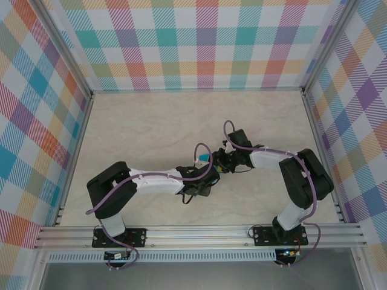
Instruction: Fold a paper plane with a square sheet of paper (pick it up from the middle)
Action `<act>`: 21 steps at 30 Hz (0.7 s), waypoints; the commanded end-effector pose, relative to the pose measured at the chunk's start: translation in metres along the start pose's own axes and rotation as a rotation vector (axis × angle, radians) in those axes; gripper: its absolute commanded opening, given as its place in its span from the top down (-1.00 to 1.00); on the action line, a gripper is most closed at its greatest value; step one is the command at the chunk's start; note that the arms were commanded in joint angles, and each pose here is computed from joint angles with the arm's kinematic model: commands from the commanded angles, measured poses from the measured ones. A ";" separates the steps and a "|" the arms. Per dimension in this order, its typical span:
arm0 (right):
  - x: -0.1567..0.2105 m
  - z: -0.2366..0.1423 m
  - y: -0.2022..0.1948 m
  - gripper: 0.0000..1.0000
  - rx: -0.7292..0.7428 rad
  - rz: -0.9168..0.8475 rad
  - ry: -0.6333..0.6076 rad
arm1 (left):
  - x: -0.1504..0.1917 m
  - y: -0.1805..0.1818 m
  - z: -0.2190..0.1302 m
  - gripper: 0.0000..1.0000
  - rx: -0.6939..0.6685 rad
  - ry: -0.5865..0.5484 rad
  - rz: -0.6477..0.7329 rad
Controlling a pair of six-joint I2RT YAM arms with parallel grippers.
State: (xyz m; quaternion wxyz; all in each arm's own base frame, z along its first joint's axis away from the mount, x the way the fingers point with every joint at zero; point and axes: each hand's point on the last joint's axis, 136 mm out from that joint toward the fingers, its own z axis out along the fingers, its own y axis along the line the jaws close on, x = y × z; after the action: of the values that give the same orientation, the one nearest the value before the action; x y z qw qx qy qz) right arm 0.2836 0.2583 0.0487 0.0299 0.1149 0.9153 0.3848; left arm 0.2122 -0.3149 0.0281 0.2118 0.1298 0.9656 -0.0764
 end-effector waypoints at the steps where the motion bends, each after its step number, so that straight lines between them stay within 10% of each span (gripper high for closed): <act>1: -0.005 -0.008 0.010 0.25 -0.010 -0.016 -0.017 | -0.009 -0.005 -0.002 0.07 -0.012 -0.034 0.030; 21: -0.006 -0.010 0.012 0.25 -0.005 -0.015 -0.021 | -0.006 -0.003 0.004 0.19 -0.025 -0.024 0.053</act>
State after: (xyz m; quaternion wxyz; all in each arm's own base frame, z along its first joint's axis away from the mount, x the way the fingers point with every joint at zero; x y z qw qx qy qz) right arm 0.2828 0.2567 0.0484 0.0256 0.1191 0.9179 0.3777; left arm 0.2138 -0.3146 0.0232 0.2126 0.1404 0.9648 -0.0658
